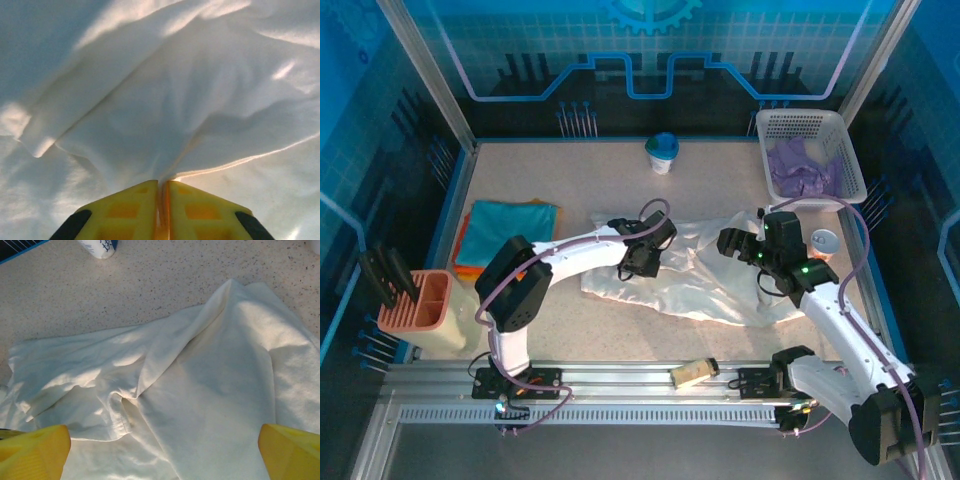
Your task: Fold and stack the t-shirts
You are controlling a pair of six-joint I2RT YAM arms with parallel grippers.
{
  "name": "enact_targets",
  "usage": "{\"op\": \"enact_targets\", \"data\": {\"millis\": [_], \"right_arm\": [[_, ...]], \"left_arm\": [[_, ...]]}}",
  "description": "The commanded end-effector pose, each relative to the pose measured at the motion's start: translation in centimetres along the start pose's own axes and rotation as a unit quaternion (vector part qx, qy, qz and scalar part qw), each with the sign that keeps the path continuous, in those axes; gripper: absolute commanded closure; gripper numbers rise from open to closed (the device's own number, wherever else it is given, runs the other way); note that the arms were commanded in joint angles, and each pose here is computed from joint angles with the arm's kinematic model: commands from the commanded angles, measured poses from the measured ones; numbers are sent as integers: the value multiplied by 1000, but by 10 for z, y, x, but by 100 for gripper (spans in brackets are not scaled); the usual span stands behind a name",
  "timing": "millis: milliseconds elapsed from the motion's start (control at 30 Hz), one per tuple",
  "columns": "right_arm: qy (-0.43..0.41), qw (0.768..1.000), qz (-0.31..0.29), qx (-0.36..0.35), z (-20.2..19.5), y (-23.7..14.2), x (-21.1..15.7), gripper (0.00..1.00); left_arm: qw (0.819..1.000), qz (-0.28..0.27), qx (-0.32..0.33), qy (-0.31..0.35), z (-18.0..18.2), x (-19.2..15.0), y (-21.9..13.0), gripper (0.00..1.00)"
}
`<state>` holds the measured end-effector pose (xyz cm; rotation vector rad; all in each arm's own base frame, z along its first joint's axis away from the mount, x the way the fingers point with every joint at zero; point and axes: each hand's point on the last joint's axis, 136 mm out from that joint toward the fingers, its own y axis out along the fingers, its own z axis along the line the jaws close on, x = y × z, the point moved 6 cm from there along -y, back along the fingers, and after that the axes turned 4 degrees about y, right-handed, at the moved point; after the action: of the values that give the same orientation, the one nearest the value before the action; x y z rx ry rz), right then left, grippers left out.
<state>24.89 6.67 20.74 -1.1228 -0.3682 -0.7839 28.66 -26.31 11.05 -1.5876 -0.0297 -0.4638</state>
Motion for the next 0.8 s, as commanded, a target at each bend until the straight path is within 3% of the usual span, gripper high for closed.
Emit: {"op": "enact_targets", "data": {"millis": [0,100,333,600,767], "right_arm": [[8,1000,-11,0,-4,-3,3,3],[12,1000,-8,-2,-6,-1,2,3],[17,1000,-4,-14,-11,1,2,4],[13,998,14,-68,-22,2,2,4],[6,997,32,-75,-25,3,-2,4]], "left_arm": [[1000,3,9,15,3,3,-1,94],[1000,-1,24,18,9,6,-7,100],[998,-42,39,-7,42,31,-45,100],[989,-122,78,-30,102,99,-114,100],[978,-160,113,-68,160,149,-148,100]]}}
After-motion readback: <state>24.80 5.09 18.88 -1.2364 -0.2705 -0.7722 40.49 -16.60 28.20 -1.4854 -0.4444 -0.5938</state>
